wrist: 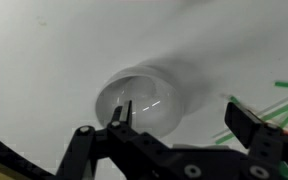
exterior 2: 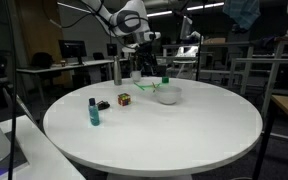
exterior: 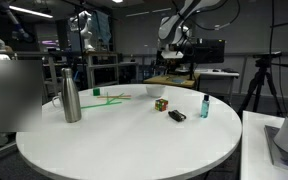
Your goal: Move the bowl to the left
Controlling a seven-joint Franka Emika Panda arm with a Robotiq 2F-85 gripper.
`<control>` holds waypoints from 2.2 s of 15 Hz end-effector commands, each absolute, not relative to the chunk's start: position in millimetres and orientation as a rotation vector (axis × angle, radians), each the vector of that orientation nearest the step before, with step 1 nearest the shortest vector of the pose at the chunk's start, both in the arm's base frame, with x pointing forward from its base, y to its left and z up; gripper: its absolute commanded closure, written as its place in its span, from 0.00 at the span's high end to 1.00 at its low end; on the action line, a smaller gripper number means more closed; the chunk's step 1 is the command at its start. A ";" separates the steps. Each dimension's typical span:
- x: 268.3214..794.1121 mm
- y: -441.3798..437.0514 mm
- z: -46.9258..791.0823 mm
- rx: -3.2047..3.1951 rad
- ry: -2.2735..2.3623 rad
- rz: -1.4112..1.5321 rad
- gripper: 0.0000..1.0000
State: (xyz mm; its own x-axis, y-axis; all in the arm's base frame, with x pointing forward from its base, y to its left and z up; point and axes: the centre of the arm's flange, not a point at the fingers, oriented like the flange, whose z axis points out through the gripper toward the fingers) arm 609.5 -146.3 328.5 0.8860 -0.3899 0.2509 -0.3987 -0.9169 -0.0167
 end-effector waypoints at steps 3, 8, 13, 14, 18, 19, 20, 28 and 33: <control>630.6 -164.6 321.5 3.150 -0.275 0.142 1.00; 628.1 -183.8 309.8 3.167 0.053 -0.117 1.00; 634.7 -192.6 295.5 3.170 0.199 -0.215 1.00; 637.6 -192.8 292.7 3.172 0.227 -0.221 1.00; 651.2 -192.1 279.3 3.169 0.329 -0.250 1.00; 654.9 -191.4 277.4 3.169 0.347 -0.254 1.00; 658.5 -191.0 274.2 3.163 0.367 -0.251 1.00; 679.6 -188.5 262.3 3.138 0.481 -0.301 1.00; 687.5 -191.2 256.1 3.121 0.539 -0.257 1.00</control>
